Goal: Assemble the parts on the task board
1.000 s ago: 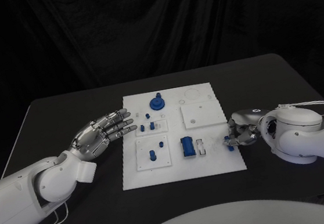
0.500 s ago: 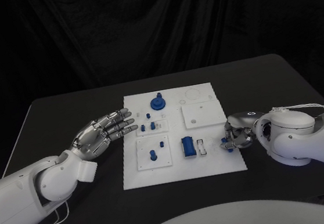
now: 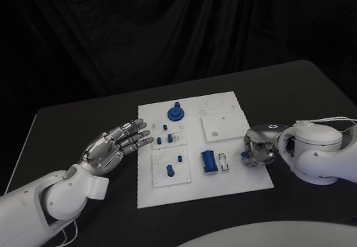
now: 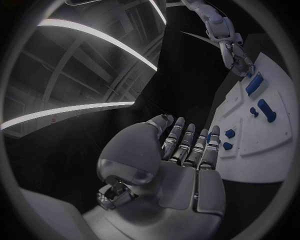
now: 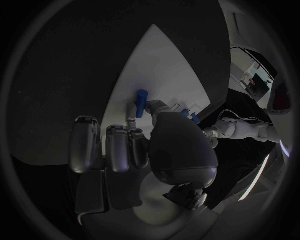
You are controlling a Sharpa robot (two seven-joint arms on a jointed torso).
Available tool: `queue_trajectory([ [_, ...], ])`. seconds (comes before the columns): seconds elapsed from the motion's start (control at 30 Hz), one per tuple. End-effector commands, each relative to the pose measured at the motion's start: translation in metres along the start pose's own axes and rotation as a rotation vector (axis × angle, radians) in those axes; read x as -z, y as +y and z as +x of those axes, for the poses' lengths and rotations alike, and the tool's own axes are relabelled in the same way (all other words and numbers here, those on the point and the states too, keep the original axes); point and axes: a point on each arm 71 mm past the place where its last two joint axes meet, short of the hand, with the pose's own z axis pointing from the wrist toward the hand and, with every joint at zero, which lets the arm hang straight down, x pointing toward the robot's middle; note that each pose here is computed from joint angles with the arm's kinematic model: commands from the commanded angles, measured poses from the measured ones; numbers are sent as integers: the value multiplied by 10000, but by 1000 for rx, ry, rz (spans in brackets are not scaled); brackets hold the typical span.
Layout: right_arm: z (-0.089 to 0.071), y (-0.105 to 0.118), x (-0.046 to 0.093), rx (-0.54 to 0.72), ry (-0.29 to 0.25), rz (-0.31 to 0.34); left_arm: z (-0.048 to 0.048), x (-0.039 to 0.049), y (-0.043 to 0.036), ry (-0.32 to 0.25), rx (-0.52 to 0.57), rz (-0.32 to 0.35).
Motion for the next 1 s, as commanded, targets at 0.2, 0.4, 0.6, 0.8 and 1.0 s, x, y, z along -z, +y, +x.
queue_trajectory([
  [0.2,142,-39,35,-236,58,-35,12,-4,3,14,8,9],
  [0.4,130,-4,85,-455,58,-65,12,-8,6,13,8,7],
  [0.6,118,35,111,-598,58,-72,13,-14,10,14,8,5],
  [0.8,130,63,73,-636,78,-69,14,-17,12,14,8,4],
  [1.0,126,83,26,-622,69,-76,14,-18,13,15,8,4],
])
